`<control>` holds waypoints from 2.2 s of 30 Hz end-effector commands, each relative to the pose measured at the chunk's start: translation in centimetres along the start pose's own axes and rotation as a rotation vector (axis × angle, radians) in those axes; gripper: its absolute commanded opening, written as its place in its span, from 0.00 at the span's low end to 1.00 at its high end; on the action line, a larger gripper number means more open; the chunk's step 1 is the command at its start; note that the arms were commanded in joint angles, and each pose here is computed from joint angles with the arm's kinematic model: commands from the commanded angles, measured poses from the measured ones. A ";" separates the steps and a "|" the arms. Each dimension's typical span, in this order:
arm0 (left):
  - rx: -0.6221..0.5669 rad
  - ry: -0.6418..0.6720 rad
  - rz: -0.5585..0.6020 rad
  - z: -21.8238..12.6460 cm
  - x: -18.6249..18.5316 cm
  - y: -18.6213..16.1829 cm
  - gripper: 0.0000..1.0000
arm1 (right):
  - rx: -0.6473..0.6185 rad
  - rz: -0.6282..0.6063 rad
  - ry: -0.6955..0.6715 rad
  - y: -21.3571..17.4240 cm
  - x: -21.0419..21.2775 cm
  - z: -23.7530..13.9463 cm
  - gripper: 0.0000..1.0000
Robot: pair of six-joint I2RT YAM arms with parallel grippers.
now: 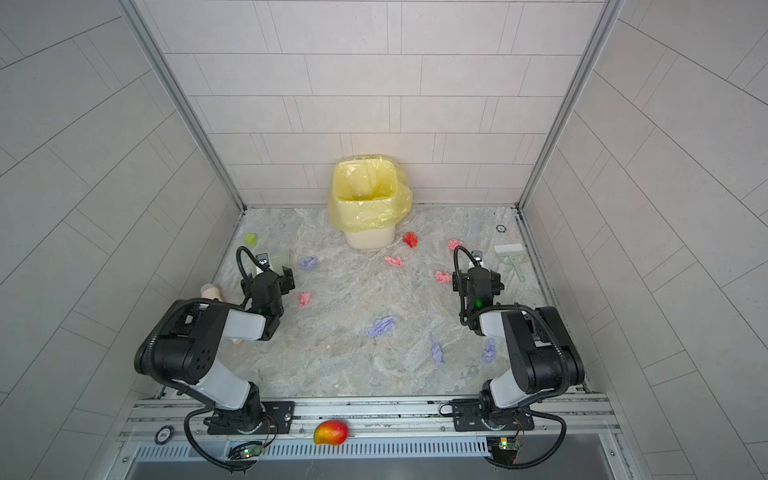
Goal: Sweep away the paper scraps from the table
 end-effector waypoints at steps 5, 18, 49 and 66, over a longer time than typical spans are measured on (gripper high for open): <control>-0.013 0.011 -0.028 0.1 0.3 0.6 1.00 | -0.020 0.015 -0.012 0.5 -0.1 0.0 0.99; -0.013 0.010 -0.028 0.1 0.3 0.6 1.00 | -0.021 0.015 -0.012 0.6 -0.1 0.0 0.99; -0.015 0.019 -0.009 -0.6 0.5 1.7 1.00 | 0.001 0.012 -0.028 1.6 -0.2 -0.1 1.00; 0.182 -0.230 -0.014 -4.0 -1.2 11.1 1.00 | 0.176 0.091 0.285 18.9 9.1 -0.5 1.00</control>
Point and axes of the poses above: each gripper's point midway between its finger pads, its own z axis out along the fingers, its own x axis along the line the jaws close on, y = z × x, the point moved 6 cm from there along -z, back along the fingers, and after that the axes turned 8 degrees about z, right-handed, at the moved point
